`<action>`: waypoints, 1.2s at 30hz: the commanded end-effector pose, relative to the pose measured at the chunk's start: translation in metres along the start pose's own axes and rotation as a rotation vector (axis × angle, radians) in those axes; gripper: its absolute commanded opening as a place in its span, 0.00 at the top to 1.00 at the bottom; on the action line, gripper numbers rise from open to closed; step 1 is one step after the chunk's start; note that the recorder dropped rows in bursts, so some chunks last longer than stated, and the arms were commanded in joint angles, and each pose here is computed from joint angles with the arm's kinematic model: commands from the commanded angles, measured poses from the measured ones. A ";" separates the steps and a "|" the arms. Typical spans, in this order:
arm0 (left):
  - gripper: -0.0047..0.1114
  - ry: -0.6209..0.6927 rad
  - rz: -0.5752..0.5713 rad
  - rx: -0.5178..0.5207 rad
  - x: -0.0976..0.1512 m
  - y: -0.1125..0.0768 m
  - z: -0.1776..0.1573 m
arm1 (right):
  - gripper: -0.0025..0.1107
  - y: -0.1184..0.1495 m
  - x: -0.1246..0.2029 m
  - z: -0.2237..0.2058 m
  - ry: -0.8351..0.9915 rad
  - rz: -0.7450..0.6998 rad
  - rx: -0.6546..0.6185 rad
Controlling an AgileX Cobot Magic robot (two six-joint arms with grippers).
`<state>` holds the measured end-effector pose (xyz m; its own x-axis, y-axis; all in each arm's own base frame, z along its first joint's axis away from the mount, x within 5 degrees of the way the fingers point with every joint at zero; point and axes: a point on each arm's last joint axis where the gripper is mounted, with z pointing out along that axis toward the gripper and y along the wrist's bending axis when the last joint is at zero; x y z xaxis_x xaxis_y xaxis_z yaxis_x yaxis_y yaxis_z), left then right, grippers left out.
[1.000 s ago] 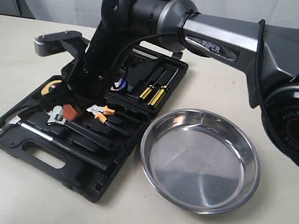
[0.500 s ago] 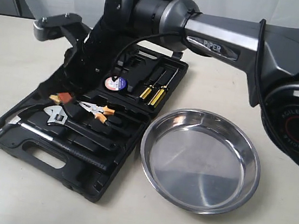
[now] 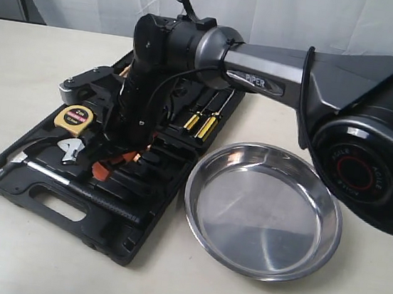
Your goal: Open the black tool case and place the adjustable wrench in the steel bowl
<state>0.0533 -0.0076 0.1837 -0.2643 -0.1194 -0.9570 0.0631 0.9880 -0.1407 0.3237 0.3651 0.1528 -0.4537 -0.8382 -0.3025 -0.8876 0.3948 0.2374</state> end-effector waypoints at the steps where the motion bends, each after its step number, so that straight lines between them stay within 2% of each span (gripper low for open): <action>1: 0.96 -0.011 -0.002 0.003 0.000 0.000 0.000 | 0.53 -0.004 -0.006 -0.007 -0.044 -0.017 0.040; 8: 0.96 -0.013 -0.002 0.003 0.000 0.000 0.000 | 0.53 -0.004 -0.012 -0.001 -0.095 -0.025 0.064; 16: 0.96 -0.013 -0.002 0.003 0.000 0.000 0.000 | 0.53 0.008 -0.015 0.018 -0.063 -0.141 0.146; 21: 0.96 -0.013 -0.002 0.003 0.000 0.000 0.000 | 0.53 0.012 -0.015 0.028 -0.053 -0.165 0.160; 25: 0.96 -0.011 -0.002 0.003 0.000 0.000 0.000 | 0.53 0.005 -0.007 0.048 0.017 -0.176 0.176; 27: 0.96 -0.011 -0.002 0.003 0.000 0.000 0.000 | 0.58 0.004 -0.005 0.052 0.025 -0.177 0.177; 30: 0.96 -0.011 -0.002 0.003 0.000 0.000 0.000 | 0.93 0.004 -0.006 0.052 0.023 -0.177 0.178; 31: 0.96 -0.011 -0.002 0.003 0.000 0.000 0.000 | 0.98 0.004 -0.006 0.051 0.020 -0.169 0.177; 36: 0.96 -0.011 -0.002 0.003 0.000 0.000 0.000 | 0.98 0.008 -0.013 0.033 -0.029 -0.174 0.189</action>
<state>0.0533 -0.0076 0.1837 -0.2643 -0.1194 -0.9570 0.0631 0.9880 -0.1407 0.3177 0.3942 0.1230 -0.3163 -0.8825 -0.3480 -0.9446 0.3269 0.0295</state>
